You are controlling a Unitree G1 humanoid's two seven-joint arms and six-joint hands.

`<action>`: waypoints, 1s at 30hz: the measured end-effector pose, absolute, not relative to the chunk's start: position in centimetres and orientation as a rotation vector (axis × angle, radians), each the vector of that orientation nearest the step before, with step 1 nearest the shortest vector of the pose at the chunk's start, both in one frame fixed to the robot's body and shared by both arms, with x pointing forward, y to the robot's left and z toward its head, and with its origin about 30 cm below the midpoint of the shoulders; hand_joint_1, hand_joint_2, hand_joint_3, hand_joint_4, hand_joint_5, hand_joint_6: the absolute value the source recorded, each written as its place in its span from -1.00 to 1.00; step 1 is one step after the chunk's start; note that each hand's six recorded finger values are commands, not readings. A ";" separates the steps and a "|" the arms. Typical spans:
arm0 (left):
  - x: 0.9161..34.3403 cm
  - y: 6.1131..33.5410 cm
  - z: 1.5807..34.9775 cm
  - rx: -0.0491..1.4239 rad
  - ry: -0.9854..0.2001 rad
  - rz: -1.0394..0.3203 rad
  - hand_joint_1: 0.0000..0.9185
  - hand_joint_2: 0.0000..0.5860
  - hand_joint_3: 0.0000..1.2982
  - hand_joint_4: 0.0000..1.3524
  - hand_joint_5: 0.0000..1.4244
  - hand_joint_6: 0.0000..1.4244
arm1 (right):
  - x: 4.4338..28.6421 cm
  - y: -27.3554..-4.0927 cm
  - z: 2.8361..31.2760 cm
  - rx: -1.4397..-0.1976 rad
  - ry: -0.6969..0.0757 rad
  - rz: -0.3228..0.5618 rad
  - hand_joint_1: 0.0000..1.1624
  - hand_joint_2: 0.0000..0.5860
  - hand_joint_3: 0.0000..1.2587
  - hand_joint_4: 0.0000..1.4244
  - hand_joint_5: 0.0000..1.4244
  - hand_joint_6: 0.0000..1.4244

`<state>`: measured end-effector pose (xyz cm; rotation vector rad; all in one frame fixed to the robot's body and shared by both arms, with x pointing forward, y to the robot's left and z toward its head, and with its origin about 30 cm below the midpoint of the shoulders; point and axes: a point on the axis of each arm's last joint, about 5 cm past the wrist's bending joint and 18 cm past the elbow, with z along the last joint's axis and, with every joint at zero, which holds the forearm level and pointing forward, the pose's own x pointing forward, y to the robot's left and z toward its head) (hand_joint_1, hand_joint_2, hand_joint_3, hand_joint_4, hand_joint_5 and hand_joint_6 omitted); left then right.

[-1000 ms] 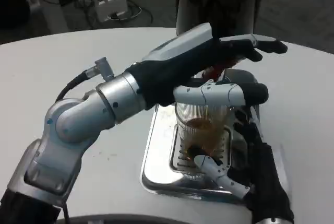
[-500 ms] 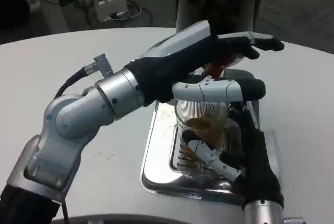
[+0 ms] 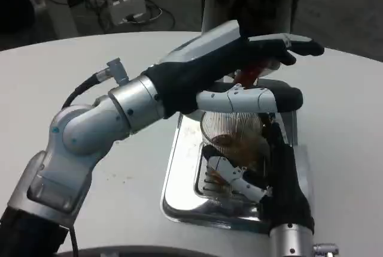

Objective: Grasp the cup under the faucet to collect the drink, then remove the cup.

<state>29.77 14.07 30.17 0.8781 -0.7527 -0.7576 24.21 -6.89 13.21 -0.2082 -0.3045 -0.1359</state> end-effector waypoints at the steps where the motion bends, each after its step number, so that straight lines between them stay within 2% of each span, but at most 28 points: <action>1: 29.8 14.1 30.2 0.878 -0.752 -0.757 -1.00 -0.96 -0.65 -0.77 -0.72 -0.78 | 24.2 -6.8 13.2 -0.209 -0.304 -0.135 0.34 -0.45 -0.88 -0.83 -0.78 -0.68; 6: 29.8 14.1 30.2 0.877 -0.753 -0.756 -1.00 -0.96 -0.65 -0.77 -0.72 -0.78 | 24.3 -6.5 13.1 -0.217 -0.307 -0.148 0.37 -0.47 -0.82 -0.75 -0.69 -0.59; 11: 29.8 14.3 30.3 0.877 -0.752 -0.753 -1.00 -0.96 -0.65 -0.77 -0.72 -0.78 | 24.3 -6.3 13.1 -0.239 -0.330 -0.208 0.40 -0.48 -0.67 -0.51 -0.44 -0.38; 13: 29.8 14.3 30.3 0.876 -0.753 -0.752 -1.00 -0.96 -0.65 -0.77 -0.72 -0.78 | 24.3 -6.2 13.1 -0.249 -0.342 -0.232 0.47 -0.46 -0.44 -0.26 -0.18 -0.24; 15: 29.8 14.4 30.3 0.865 -0.747 -0.754 -1.00 -0.96 -0.65 -0.78 -0.72 -0.78 | 24.4 -6.1 13.1 -0.248 -0.345 -0.245 0.49 -0.45 -0.27 -0.11 -0.02 -0.19; 19: 29.8 14.7 30.3 0.840 -0.736 -0.757 -1.00 -0.96 -0.65 -0.78 -0.72 -0.78 | 24.4 -5.7 13.1 -0.251 -0.354 -0.239 0.52 -0.44 -0.08 0.06 0.17 -0.05; 22: 29.8 14.8 30.4 0.842 -0.735 -0.757 -1.00 -0.96 -0.65 -0.79 -0.72 -0.78 | 24.4 -5.4 13.0 -0.276 -0.371 -0.242 0.55 -0.47 0.10 0.18 0.33 0.23; 23: 29.8 14.8 30.4 0.843 -0.734 -0.756 -1.00 -0.96 -0.65 -0.79 -0.72 -0.78 | 24.4 -5.4 13.0 -0.277 -0.375 -0.247 0.55 -0.48 0.13 0.21 0.40 0.42; 26: 29.8 14.8 30.4 0.843 -0.735 -0.755 -1.00 -0.96 -0.65 -0.79 -0.72 -0.78 | 24.4 -5.4 13.0 -0.277 -0.375 -0.249 0.56 -0.49 0.20 0.28 0.51 0.59; 28: 29.8 14.9 30.4 0.842 -0.735 -0.755 -1.00 -0.96 -0.65 -0.79 -0.72 -0.78 | 24.3 -5.4 13.0 -0.280 -0.377 -0.253 0.57 -0.55 0.27 0.36 0.64 0.85; 30: 29.7 14.9 30.3 0.842 -0.736 -0.755 -1.00 -0.96 -0.66 -0.80 -0.73 -0.79 | 24.3 -5.4 13.0 -0.279 -0.377 -0.255 0.57 -0.56 0.30 0.37 0.68 0.93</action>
